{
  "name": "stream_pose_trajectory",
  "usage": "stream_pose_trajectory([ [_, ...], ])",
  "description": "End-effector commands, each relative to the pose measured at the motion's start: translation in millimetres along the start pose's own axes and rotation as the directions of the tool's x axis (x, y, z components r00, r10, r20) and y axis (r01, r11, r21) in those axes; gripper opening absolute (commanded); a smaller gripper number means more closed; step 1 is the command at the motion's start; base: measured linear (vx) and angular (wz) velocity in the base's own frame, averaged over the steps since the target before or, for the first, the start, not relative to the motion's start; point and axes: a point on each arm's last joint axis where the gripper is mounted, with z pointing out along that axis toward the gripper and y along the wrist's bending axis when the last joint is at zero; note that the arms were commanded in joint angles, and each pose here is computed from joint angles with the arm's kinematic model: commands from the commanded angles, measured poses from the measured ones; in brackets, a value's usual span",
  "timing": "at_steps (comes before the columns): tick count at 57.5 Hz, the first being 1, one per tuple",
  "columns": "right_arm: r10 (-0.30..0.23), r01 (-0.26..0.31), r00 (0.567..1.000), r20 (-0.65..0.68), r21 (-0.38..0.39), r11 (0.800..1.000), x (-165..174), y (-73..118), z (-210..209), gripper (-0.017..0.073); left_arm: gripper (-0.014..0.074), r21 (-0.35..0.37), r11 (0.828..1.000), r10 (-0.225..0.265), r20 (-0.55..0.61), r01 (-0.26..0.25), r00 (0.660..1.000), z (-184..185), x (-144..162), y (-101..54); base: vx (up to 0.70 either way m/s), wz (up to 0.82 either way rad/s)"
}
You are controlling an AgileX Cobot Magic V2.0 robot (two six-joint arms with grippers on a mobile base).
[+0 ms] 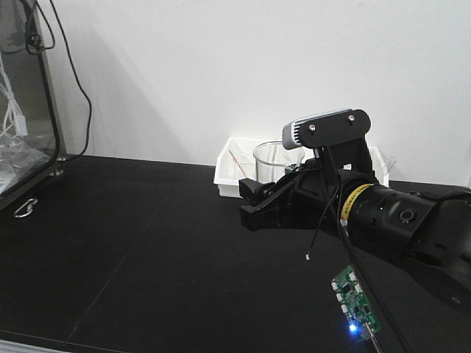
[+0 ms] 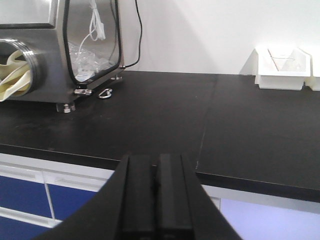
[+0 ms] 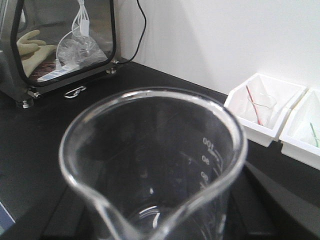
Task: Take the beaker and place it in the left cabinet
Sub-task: 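Drive the base away from the bench holding the beaker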
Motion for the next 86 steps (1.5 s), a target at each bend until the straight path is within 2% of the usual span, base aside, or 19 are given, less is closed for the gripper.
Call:
stream_pose_trajectory([
  [1,-0.006,0.011,0.992,0.128,-0.034,0.999,-27.5,2.2,-15.4,0.0177,-0.0006,-0.008,1.000,-0.007,0.115,0.008,0.993,-2.3,-14.5,0.7,-0.03,0.11],
  [36,-0.006,0.011,0.992,0.128,-0.034,0.999,-27.5,2.2,-15.4,0.0177,-0.0006,-0.008,1.000,-0.007,0.115,0.008,0.993,-2.3,-14.5,0.7,-0.03,0.20],
  [86,-0.006,0.011,0.992,0.128,-0.034,0.999,-27.5,2.2,-15.4,0.0177,-0.0006,-0.008,1.000,-0.007,0.115,0.008,0.993,-2.3,-14.5,0.7,0.02,0.64],
])
